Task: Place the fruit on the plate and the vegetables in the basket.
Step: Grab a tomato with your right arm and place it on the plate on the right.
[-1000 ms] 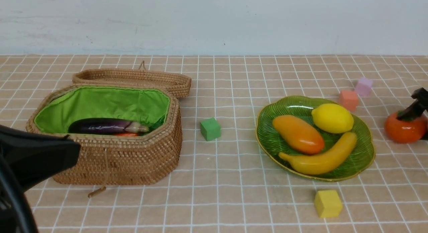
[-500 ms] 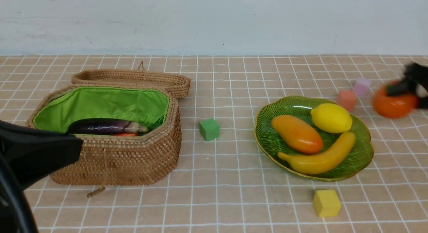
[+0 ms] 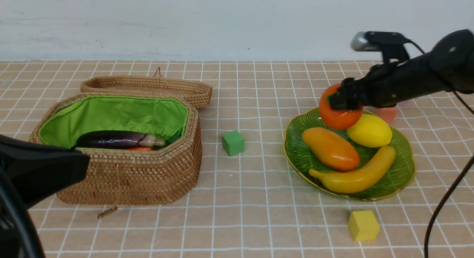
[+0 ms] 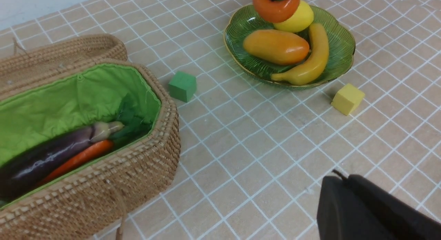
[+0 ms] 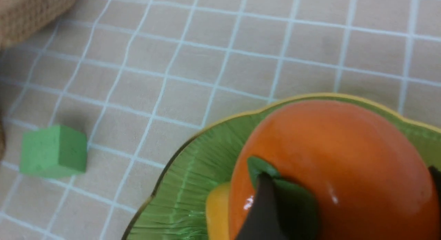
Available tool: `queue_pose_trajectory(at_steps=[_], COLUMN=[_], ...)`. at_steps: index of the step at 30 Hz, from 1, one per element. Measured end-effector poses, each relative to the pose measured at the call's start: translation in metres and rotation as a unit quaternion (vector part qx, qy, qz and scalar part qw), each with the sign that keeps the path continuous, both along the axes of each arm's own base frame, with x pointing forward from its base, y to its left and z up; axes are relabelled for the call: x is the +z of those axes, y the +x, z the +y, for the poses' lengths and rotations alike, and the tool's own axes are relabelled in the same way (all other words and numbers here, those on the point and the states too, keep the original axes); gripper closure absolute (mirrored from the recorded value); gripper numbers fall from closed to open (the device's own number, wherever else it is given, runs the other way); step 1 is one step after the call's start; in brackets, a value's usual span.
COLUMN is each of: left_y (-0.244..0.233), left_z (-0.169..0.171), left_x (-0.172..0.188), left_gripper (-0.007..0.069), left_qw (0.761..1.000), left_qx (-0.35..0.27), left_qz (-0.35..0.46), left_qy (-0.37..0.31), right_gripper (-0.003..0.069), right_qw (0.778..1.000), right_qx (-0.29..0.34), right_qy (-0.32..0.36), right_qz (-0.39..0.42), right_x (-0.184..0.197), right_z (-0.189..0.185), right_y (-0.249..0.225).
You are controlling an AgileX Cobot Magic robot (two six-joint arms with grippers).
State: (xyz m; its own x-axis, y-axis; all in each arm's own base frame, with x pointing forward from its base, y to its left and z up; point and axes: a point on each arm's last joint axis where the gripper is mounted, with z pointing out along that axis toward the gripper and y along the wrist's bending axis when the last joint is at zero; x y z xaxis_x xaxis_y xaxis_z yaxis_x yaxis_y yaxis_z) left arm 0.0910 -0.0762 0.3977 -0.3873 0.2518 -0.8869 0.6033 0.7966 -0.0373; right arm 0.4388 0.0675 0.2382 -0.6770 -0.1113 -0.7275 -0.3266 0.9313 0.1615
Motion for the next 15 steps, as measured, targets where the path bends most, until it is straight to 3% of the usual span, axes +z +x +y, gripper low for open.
queue_pose_trajectory(at_steps=[2,7,12,15], left_y=[0.0,0.0,0.002,0.004], left_z=[0.0,0.001,0.002,0.005], left_x=[0.0,-0.001,0.0,0.002], left_gripper=[0.0619,0.0619,0.0618,0.063], left_qw=[1.0,1.0,1.0,0.999], left_qx=[0.0,-0.003,0.002,0.019], left_qz=[0.002,-0.004,-0.017,-0.037], left_qy=[0.002,0.01,0.025,0.026], right_gripper=[0.0006,-0.0023,0.0036,0.0146], right_qw=[1.0,0.999,0.999,1.0], right_qx=[0.008,0.002,0.016,0.029], right_qy=[-0.016,-0.028,-0.024,0.004], right_qz=[-0.005,-0.016,-0.019,-0.01], right_x=[-0.005,-0.007,0.019,0.062], right_z=[0.003,0.0,-0.005,-0.007], right_y=[0.002,0.005,-0.007,-0.035])
